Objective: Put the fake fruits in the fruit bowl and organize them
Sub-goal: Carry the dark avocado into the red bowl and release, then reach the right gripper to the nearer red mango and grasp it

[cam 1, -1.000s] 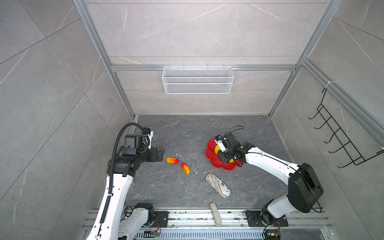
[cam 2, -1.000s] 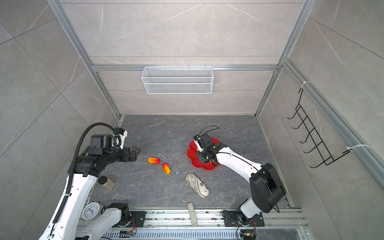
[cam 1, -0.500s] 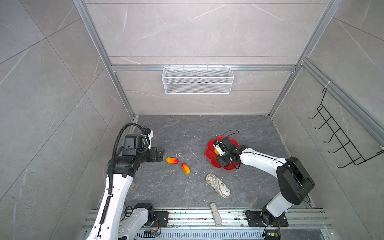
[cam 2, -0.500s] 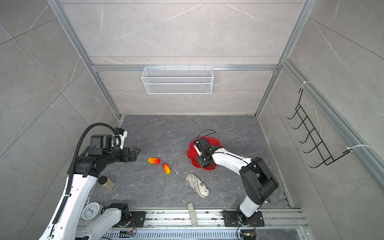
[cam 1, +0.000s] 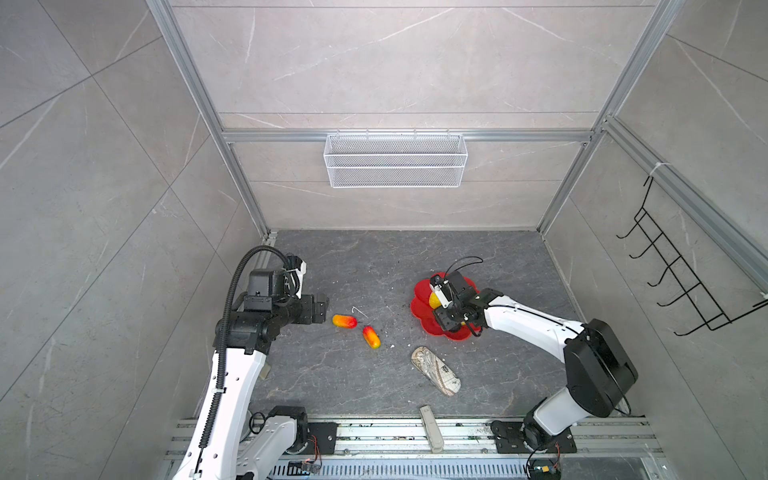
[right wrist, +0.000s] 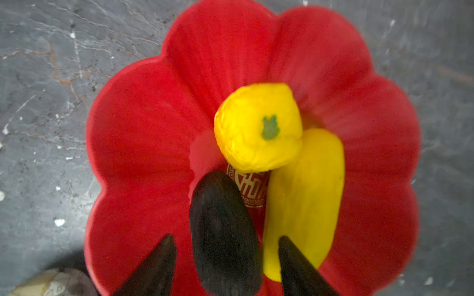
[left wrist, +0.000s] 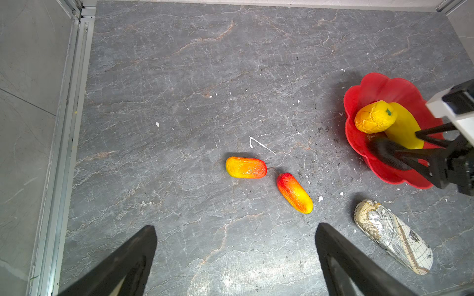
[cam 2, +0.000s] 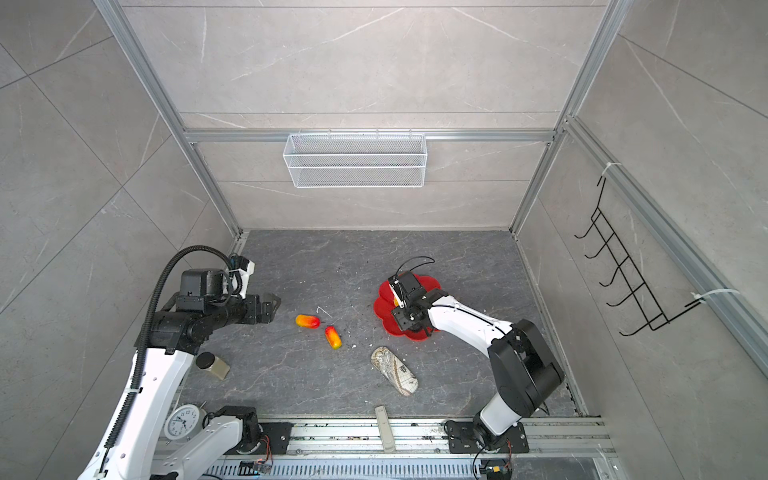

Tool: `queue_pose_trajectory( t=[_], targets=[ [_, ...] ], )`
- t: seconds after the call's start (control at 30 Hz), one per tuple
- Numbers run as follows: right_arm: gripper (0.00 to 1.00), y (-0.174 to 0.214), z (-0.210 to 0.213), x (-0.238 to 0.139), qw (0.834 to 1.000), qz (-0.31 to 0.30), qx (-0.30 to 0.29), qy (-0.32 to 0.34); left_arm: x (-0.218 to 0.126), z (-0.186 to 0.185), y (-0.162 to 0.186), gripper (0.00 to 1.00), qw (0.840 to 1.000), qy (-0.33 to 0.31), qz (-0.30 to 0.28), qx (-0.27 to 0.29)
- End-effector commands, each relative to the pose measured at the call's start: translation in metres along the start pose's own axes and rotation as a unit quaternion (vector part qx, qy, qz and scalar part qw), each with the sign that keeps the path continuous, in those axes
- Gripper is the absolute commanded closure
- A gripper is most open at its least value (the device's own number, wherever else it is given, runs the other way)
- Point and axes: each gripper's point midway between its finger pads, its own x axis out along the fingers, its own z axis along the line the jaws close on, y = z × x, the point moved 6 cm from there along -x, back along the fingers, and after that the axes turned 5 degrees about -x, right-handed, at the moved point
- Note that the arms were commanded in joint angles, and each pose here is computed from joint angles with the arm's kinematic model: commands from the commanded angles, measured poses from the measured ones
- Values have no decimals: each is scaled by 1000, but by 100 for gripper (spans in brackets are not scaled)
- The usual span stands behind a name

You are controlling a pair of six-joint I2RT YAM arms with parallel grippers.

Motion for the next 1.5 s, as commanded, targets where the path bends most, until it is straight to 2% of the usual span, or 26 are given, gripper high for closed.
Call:
queue_pose_trajectory(
  t=[0.0, 0.17, 0.27, 0.37, 0.47, 0.57, 0.67, 0.8, 1.0, 1.3, 1.33, 1.47],
  targets=[
    [16, -10, -4, -27, 1000, -17, -9, 7, -10, -2, -7, 0, 1000, 3, -19, -3],
    [1, -25, 8, -54, 998, -51, -35, -6, -12, -2, -6, 0, 1000, 3, -20, -4],
    [0, -45, 36, -68, 994, -88, -61, -37, -13, -2, -7, 0, 1000, 2, -22, -4],
    [0, -65, 82, -67, 984, -118, -78, -104, -14, -3, -7, 0, 1000, 3, -24, -5],
    [0, -82, 125, -52, 977, -126, -83, -150, -13, -3, -5, 0, 1000, 4, -22, -8],
    [0, -93, 162, -34, 976, -117, -89, -163, -13, -2, -3, 0, 1000, 2, -17, -9],
    [1, -96, 189, -15, 975, -105, -93, -170, -15, -1, -1, 0, 1000, -2, -18, -8],
    [3, -90, 201, 13, 980, -74, -85, -165, -15, -1, 1, 0, 1000, -4, -18, -7],
    [14, -81, 211, 41, 982, -37, -77, -166, -14, 0, 1, 0, 1000, -5, -17, -5],
    [37, -75, 218, 61, 983, -14, -76, -168, -11, 0, 1, 0, 1000, -3, -17, -2],
    [41, -75, 219, 63, 983, -12, -77, -168, -11, 0, 1, 0, 1000, -3, -17, -1],
    [68, -74, 217, 65, 984, -11, -78, -158, -12, 0, 2, 0, 1000, -6, -16, -3]
  ],
)
